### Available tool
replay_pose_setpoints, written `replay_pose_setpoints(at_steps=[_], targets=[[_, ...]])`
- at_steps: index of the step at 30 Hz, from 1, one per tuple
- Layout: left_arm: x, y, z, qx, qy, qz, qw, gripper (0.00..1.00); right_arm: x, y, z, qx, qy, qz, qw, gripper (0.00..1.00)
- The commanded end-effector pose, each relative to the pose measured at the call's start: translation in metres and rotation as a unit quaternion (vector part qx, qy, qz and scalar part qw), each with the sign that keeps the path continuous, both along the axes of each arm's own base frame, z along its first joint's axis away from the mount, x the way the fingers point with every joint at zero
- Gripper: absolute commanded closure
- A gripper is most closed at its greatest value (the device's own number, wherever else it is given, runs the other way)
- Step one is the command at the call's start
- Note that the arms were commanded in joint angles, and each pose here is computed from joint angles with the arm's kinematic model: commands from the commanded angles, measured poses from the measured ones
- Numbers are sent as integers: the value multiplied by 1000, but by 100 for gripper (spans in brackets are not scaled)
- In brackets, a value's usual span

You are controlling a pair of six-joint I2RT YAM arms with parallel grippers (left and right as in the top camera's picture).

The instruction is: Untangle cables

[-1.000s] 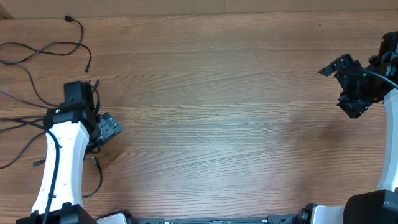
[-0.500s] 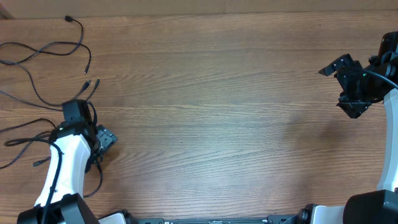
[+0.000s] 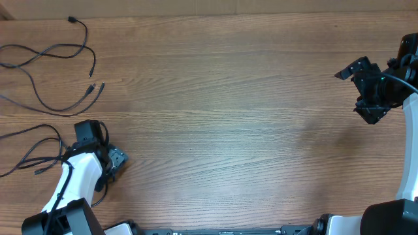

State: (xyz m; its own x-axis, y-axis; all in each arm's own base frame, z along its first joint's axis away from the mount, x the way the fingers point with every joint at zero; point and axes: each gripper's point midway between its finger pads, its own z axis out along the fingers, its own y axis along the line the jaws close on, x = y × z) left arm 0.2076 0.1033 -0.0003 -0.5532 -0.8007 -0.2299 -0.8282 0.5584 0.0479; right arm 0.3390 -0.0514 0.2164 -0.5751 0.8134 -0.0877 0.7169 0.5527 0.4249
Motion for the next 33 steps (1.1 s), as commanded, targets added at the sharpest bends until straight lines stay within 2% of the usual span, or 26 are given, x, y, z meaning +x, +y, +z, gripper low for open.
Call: replay_pose_setpoints(at_steps=[1,5,8,11,16,24,33], targets=[[-5,13,-3,5,-3,32,999,22,1,-3,8,-9,-12,-2,1000,0],[-9,19,-4,-6,-7,50,999,26,1,-3,8,-9,-12,-2,1000,0],[-8,15,-5,-17,-8,37,999,33,1,-3,8,-9,-12,-2,1000,0],[-5,6,-7,-43,-15,18,999,34,1,-3,8,-9,-12,-2,1000,0],[-8,5,-8,-43,-9,10,999,34,1,-3,8,-9,-12,-2,1000,0],[-7,5,-8,-42,-10,10,999,53,1,-3,8,-9,-12,-2,1000,0],[-16,1,-12,-49,4,11,999,52,1,-3,8,-9,-12,-2,1000,0]])
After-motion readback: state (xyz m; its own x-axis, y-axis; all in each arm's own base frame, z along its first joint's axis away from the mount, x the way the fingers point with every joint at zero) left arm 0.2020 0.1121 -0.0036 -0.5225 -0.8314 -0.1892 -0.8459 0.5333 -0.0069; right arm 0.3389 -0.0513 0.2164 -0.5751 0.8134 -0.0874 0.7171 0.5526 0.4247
